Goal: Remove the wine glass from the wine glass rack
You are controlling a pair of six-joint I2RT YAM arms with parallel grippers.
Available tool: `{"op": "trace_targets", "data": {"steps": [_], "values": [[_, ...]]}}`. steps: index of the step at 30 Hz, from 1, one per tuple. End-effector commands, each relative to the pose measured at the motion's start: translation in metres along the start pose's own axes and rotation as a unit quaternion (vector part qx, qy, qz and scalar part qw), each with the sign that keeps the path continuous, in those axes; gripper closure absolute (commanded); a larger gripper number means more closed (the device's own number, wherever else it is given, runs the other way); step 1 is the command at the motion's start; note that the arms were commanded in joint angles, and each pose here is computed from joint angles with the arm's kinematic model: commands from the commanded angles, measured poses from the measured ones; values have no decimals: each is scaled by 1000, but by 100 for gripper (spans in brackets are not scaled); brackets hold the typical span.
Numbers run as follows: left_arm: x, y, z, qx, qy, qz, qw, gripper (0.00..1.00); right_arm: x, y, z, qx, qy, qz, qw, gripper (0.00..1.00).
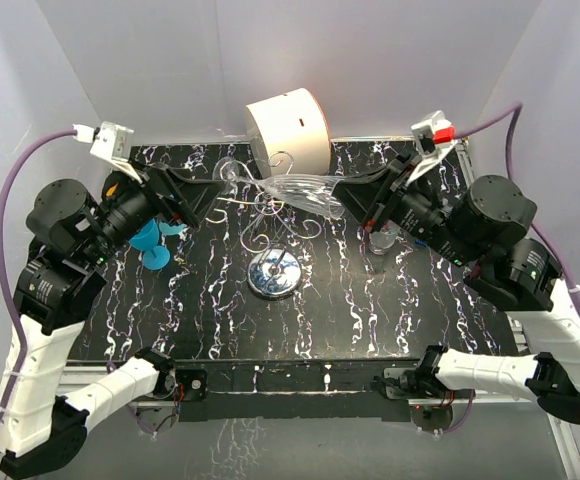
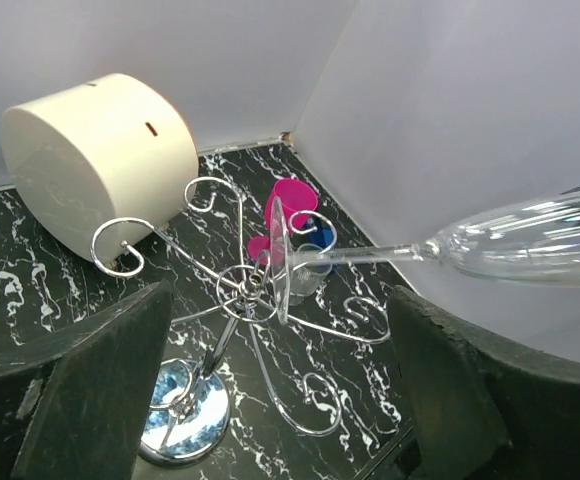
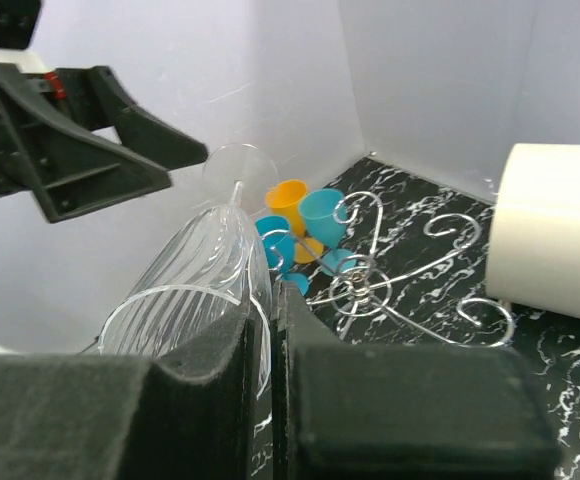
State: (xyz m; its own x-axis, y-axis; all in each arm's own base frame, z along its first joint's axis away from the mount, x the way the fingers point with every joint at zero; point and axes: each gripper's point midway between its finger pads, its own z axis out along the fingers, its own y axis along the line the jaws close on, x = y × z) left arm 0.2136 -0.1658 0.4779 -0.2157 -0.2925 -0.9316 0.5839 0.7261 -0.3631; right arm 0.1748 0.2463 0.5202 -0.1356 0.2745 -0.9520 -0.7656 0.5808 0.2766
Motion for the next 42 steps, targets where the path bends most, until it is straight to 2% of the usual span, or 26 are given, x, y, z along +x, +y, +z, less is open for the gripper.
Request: {"op": "trace_targets", "data": {"steps": [1,4,8,10,12,17,26,29,34,38,42], "values": [[-27,-6,-15,-8,-42,2,999,11,-44,-24,-21,69,-96,-7,993,100],[-31,-2,-20,-21,-51,2,998,7,-64,-64,-52,176,-164,5,971,100],[-33,1,-22,-32,-56,-2,998,3,-82,-120,-109,339,-243,8,909,100],[-34,1,-22,-32,-57,-3,998,2,-82,-141,-124,419,-236,-2,877,100],[-34,1,-21,-33,-55,-4,998,1,-78,-150,-125,466,-203,-42,860,100],[-33,3,-22,-40,-54,-4,998,1,-53,-161,-100,508,-114,-121,845,100],[-27,8,-23,-50,-44,-10,998,1,-1,-164,-29,476,10,-173,862,100],[-26,7,-25,-51,-44,-12,998,1,10,-186,-9,460,46,-144,875,100],[-26,9,-29,-57,-44,-11,997,1,56,-224,18,376,161,-75,909,100],[-25,10,-31,-61,-43,-10,997,1,93,-234,26,358,231,-52,903,100],[-24,11,-29,-61,-40,-8,997,1,109,-235,30,342,257,-39,903,100]]}}
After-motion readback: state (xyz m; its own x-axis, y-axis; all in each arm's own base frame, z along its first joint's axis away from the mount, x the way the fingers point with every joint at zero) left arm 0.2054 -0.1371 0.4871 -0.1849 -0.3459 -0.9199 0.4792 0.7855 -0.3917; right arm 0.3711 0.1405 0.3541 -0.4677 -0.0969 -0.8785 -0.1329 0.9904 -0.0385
